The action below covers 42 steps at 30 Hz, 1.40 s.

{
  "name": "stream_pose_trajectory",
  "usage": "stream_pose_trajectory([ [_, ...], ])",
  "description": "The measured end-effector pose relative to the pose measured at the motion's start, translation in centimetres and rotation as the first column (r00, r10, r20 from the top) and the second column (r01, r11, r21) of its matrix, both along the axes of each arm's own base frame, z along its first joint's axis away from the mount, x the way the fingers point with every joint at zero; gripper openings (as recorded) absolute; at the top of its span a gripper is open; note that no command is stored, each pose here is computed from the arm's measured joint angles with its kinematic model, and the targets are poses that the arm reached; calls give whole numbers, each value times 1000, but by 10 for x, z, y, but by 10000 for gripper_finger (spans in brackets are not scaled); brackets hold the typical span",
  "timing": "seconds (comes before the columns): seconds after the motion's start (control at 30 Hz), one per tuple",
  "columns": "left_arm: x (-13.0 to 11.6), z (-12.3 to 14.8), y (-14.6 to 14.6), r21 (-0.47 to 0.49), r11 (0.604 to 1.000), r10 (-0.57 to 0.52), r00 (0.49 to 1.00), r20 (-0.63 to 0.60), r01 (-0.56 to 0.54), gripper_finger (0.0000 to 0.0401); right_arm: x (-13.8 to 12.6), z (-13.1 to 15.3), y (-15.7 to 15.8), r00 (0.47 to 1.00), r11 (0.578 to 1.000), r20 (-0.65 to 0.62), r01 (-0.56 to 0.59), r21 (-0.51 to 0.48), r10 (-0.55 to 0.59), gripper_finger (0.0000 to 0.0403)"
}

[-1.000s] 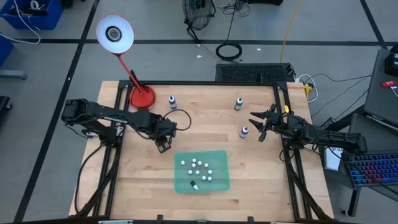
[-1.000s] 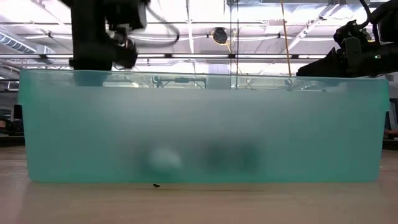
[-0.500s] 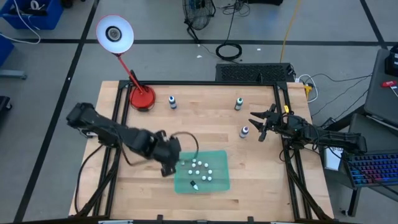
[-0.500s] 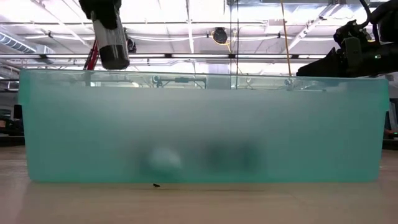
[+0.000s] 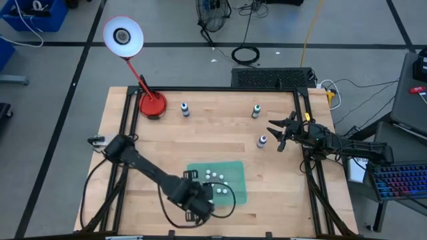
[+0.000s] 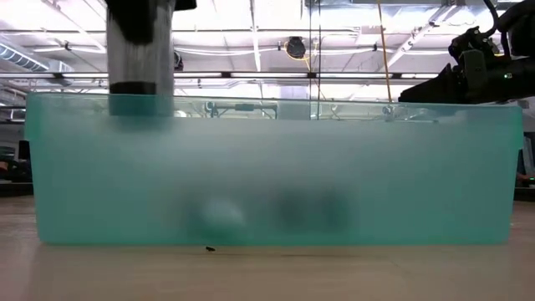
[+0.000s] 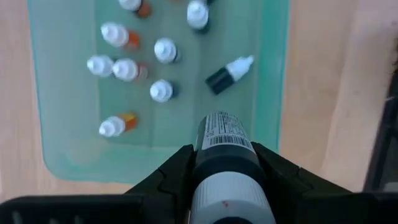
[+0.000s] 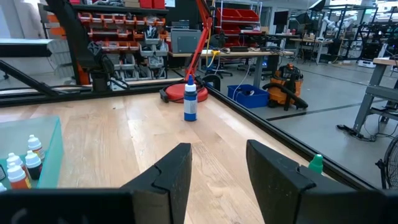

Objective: Pick & Place food coloring
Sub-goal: Put the large black food coloring bottle into the blue bin

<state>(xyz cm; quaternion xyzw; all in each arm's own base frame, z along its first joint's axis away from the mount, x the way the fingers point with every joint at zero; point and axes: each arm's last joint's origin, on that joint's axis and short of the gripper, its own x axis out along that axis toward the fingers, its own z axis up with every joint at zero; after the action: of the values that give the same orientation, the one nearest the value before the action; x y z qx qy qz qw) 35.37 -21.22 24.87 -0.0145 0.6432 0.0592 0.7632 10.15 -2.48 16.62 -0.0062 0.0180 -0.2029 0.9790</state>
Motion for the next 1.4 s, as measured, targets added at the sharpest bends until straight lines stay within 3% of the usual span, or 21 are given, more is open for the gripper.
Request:
stream_pose_trajectory([
  [0.27, 4, -20, 3, 47, 997, 58, 994, -96, -53, 139, 0, 0, 0, 1000, 1000, 0, 1, 0, -1, 141],
  [1.0, 17, -39, -8, -37, 999, 18, 997, -75, -21, 139, 0, 0, 0, 1000, 1000, -2, 0, 0, 0, 141],
  [1.4, 19, -51, -8, -25, 1000, -2, 995, -101, -1, 139, 0, 0, 0, 1000, 1000, -1, 1, 0, -1, 141],
])
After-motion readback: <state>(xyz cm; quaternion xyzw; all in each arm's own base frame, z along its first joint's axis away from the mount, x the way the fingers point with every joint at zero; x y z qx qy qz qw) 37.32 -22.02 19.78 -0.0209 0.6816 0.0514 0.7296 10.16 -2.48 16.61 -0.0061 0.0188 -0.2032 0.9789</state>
